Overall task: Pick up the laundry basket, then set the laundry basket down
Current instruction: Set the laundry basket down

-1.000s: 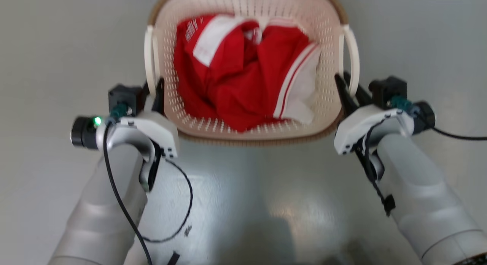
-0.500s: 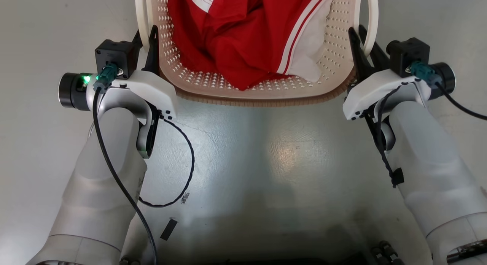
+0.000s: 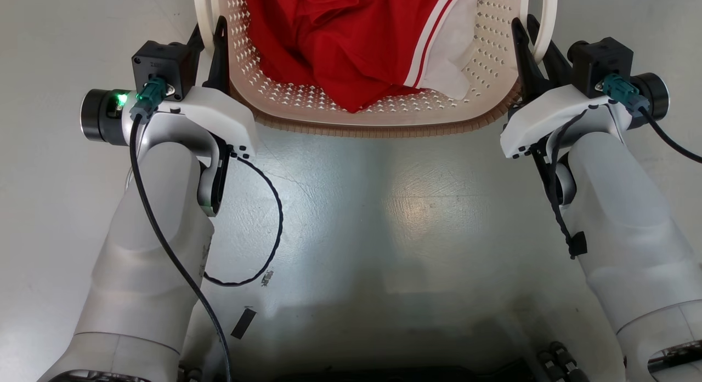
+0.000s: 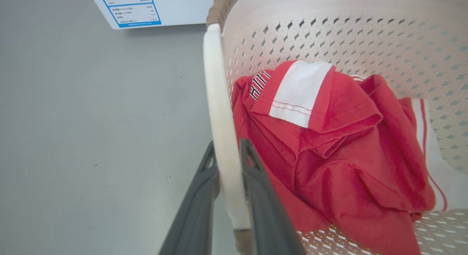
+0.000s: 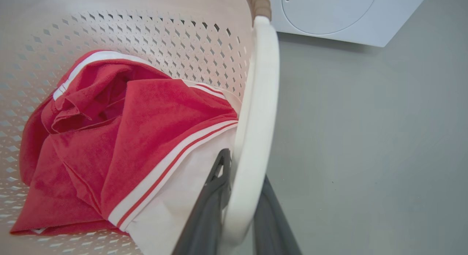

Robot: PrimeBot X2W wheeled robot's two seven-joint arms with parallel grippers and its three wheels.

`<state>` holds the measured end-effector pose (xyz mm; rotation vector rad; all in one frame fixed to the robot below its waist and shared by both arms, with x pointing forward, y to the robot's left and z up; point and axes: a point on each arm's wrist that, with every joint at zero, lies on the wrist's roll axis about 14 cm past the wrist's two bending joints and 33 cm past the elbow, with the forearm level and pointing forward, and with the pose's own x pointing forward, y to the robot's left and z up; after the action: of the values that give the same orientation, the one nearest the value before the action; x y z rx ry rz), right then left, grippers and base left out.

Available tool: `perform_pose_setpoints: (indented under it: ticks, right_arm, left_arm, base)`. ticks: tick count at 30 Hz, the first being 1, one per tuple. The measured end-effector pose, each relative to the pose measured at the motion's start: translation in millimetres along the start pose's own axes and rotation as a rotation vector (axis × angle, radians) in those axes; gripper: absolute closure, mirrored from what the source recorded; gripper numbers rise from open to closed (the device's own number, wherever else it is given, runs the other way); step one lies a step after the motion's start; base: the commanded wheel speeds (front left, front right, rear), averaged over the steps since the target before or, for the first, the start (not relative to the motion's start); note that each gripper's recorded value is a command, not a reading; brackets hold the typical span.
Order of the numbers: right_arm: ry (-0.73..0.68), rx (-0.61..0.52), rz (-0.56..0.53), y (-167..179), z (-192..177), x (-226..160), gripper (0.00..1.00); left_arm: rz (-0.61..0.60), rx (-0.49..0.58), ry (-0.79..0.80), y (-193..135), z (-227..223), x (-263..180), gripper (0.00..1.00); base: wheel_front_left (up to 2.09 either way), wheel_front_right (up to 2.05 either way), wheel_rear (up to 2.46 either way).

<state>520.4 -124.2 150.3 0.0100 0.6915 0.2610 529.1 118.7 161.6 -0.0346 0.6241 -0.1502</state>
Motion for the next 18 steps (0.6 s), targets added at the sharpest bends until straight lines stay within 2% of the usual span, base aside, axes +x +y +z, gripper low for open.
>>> perform_pose_setpoints:
  ticks: [18]
  right_arm:
    - [-0.014, -0.007, -0.003, -2.1, 5.6, 3.6, 1.00]
  left_arm:
    - [-0.002, 0.004, 0.002, 0.5, -1.3, 1.9, 1.00]
  base:
    - [0.00, 0.00, 0.00]
